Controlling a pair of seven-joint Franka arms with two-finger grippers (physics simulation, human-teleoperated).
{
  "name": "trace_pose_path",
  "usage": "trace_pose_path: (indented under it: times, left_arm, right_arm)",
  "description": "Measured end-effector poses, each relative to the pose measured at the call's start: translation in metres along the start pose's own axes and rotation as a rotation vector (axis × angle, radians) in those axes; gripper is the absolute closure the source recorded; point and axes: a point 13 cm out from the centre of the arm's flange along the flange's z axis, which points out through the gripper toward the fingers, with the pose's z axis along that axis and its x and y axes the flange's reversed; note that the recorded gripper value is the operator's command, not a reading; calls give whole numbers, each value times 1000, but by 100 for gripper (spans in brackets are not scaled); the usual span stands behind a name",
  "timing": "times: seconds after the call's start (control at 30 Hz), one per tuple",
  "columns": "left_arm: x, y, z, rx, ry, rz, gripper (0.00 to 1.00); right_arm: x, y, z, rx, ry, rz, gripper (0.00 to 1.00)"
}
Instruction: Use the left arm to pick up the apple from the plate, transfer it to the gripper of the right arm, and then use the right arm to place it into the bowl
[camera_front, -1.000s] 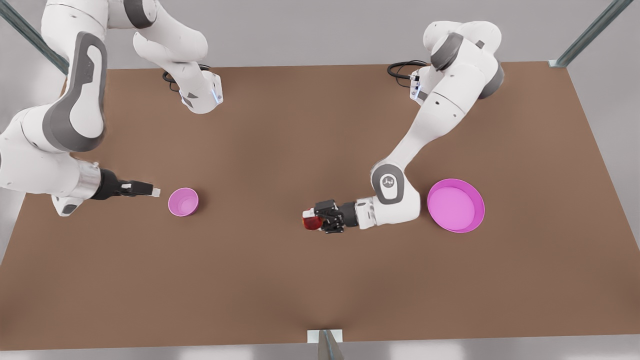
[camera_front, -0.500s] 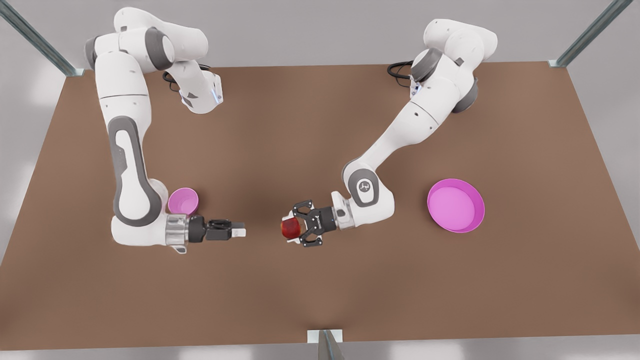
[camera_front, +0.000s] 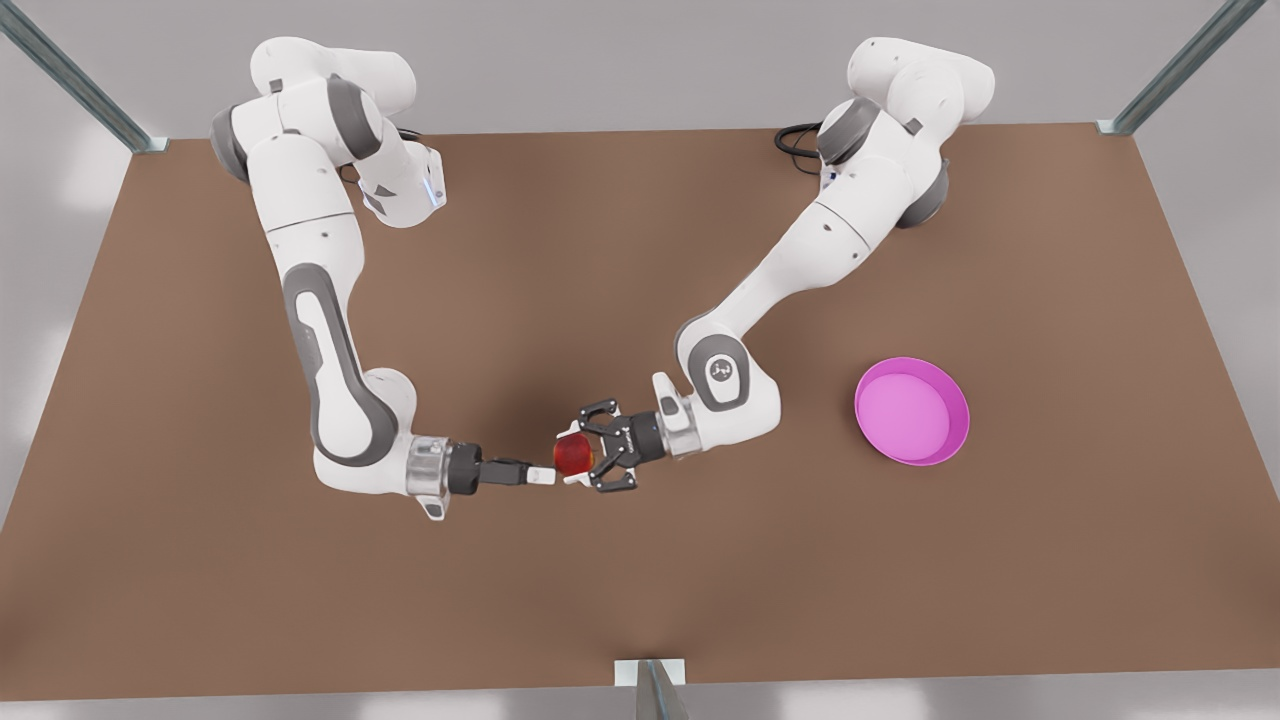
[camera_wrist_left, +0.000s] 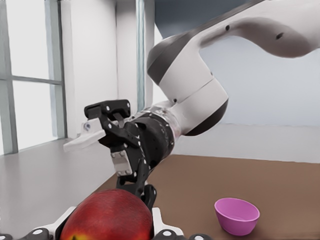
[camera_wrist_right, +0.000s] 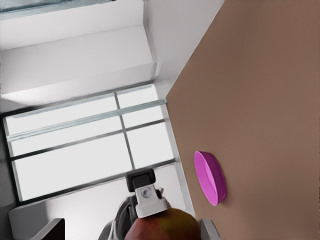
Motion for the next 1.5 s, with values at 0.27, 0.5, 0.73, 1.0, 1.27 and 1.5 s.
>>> trace_pose_path:
  times: [0.27, 0.5, 0.73, 1.0, 1.27, 1.5]
  left_arm:
    - [0, 0, 0, -4, 3, 114, 33]
    - [1, 1, 0, -6, 5, 180, 33]
    - [1, 1, 0, -6, 5, 224, 33]
    - [1, 0, 1, -6, 5, 258, 33]
    - [1, 0, 1, -5, 5, 280, 33]
    - [1, -2, 2, -2, 5, 294, 33]
  right_arm:
    - [7, -39, 4, 31, -8, -78, 0]
    - [25, -38, 2, 33, 28, -161, 0]
    - [40, -31, 11, 27, 55, -225, 0]
    - [50, -36, 27, 28, 73, -264, 0]
    - [56, -21, 58, 9, 44, -295, 0]
    - [47, -20, 59, 20, -3, -310, 37]
